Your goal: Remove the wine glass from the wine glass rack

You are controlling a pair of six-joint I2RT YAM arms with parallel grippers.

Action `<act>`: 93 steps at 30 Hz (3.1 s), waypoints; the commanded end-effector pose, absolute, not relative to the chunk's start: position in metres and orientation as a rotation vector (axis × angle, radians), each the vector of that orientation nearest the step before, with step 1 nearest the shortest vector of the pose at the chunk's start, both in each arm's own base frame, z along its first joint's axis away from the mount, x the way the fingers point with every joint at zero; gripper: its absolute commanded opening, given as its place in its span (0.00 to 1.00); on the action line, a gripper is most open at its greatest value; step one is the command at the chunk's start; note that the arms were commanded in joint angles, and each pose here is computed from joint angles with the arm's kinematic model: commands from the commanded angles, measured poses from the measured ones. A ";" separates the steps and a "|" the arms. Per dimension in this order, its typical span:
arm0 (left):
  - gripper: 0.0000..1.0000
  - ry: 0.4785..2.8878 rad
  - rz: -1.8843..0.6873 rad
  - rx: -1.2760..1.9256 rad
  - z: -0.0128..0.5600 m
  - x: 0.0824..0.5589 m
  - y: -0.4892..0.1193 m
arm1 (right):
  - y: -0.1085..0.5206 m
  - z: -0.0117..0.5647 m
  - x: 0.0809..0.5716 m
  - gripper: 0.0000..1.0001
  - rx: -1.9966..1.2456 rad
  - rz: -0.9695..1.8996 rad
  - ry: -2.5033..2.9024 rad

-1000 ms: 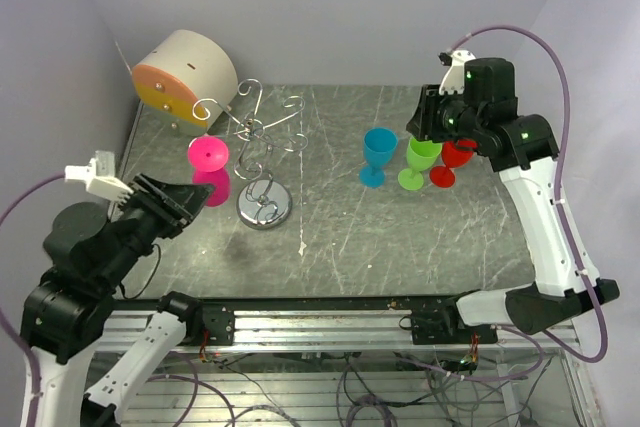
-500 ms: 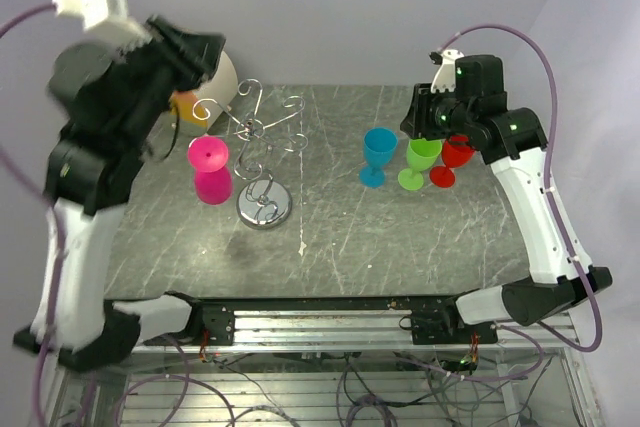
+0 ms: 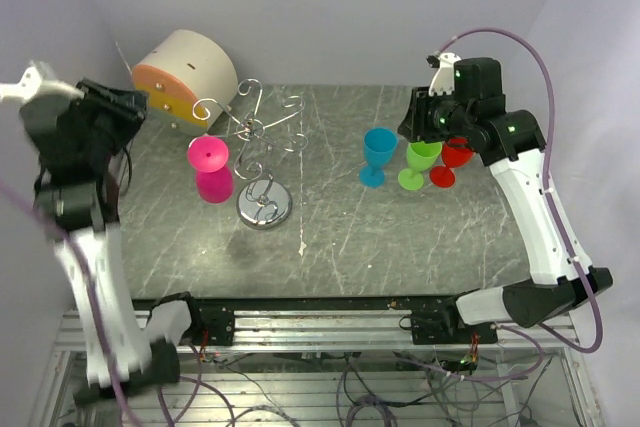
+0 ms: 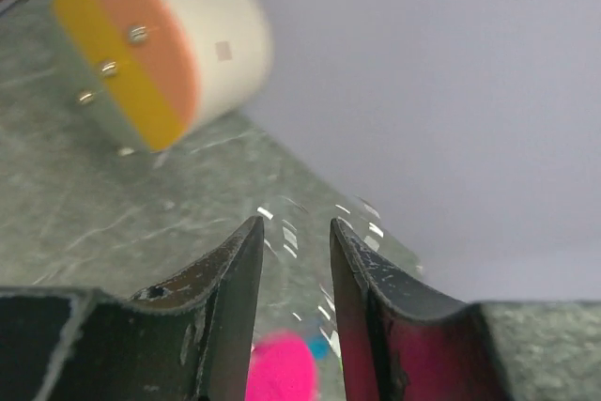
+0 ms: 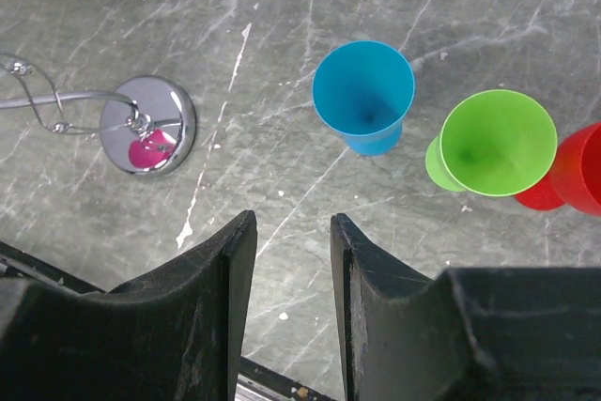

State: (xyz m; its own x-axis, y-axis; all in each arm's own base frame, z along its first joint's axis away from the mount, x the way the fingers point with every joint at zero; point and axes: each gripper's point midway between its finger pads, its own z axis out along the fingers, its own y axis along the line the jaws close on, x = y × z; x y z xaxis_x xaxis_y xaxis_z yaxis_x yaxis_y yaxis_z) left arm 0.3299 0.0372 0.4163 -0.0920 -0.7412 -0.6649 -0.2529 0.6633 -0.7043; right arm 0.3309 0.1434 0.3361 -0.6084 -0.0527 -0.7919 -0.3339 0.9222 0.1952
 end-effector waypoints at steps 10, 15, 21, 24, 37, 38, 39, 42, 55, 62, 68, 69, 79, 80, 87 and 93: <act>0.45 1.669 -1.012 -0.621 0.402 0.211 -0.083 | 0.153 0.362 0.307 0.37 -0.332 0.525 2.077; 0.46 1.822 -0.958 -0.635 0.382 0.208 -0.086 | 0.153 0.366 0.303 0.37 -0.334 0.529 2.060; 0.46 1.828 -0.856 -0.628 0.391 0.197 -0.077 | 0.150 0.366 0.301 0.37 -0.333 0.522 2.052; 0.46 1.851 -0.847 -0.640 0.383 0.193 -0.077 | 0.150 0.366 0.301 0.37 -0.329 0.521 2.050; 0.45 1.910 -0.830 -0.666 0.347 0.198 -0.077 | 0.154 0.368 0.299 0.37 -0.322 0.557 2.032; 0.45 1.910 -0.831 -0.668 0.346 0.199 -0.077 | 0.154 0.368 0.299 0.37 -0.321 0.558 2.032; 0.45 1.909 -0.831 -0.670 0.346 0.201 -0.077 | 0.154 0.368 0.299 0.37 -0.322 0.558 2.030; 0.45 1.902 -0.825 -0.683 0.344 0.206 -0.075 | 0.154 0.367 0.299 0.37 -0.320 0.557 2.030; 0.43 1.796 -0.849 -0.724 0.352 0.226 -0.070 | 0.155 0.367 0.299 0.36 -0.336 0.556 2.018; 0.41 1.789 -0.862 -0.741 0.346 0.236 -0.070 | 0.155 0.366 0.301 0.36 -0.344 0.550 2.017; 0.31 1.762 -0.882 -0.756 0.345 0.241 -0.070 | 0.155 0.368 0.300 0.36 -0.347 0.551 2.011; 0.29 1.757 -0.882 -0.760 0.345 0.241 -0.070 | 0.155 0.368 0.300 0.36 -0.346 0.552 2.009; 0.11 1.685 -0.913 -0.798 0.361 0.235 -0.067 | 0.154 0.372 0.300 0.36 -0.343 0.548 1.994; 0.10 1.668 -0.920 -0.806 0.365 0.235 -0.066 | 0.154 0.372 0.300 0.36 -0.342 0.547 1.992; 0.07 1.542 -0.891 -0.869 0.387 0.227 -0.051 | 0.153 0.374 0.299 0.36 -0.342 0.544 1.979; 0.07 1.526 -0.919 -0.889 0.383 0.235 -0.052 | 0.154 0.374 0.300 0.36 -0.347 0.548 1.974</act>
State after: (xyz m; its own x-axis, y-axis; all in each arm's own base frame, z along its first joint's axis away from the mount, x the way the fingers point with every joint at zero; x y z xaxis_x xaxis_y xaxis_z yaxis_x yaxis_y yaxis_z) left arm 0.2288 -0.0554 0.3621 -0.1908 -0.8886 -0.4171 -0.1226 0.4431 -0.8880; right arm 0.3002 0.1531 0.3656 -0.4838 -0.0037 -0.8752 -0.4458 0.8615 0.2429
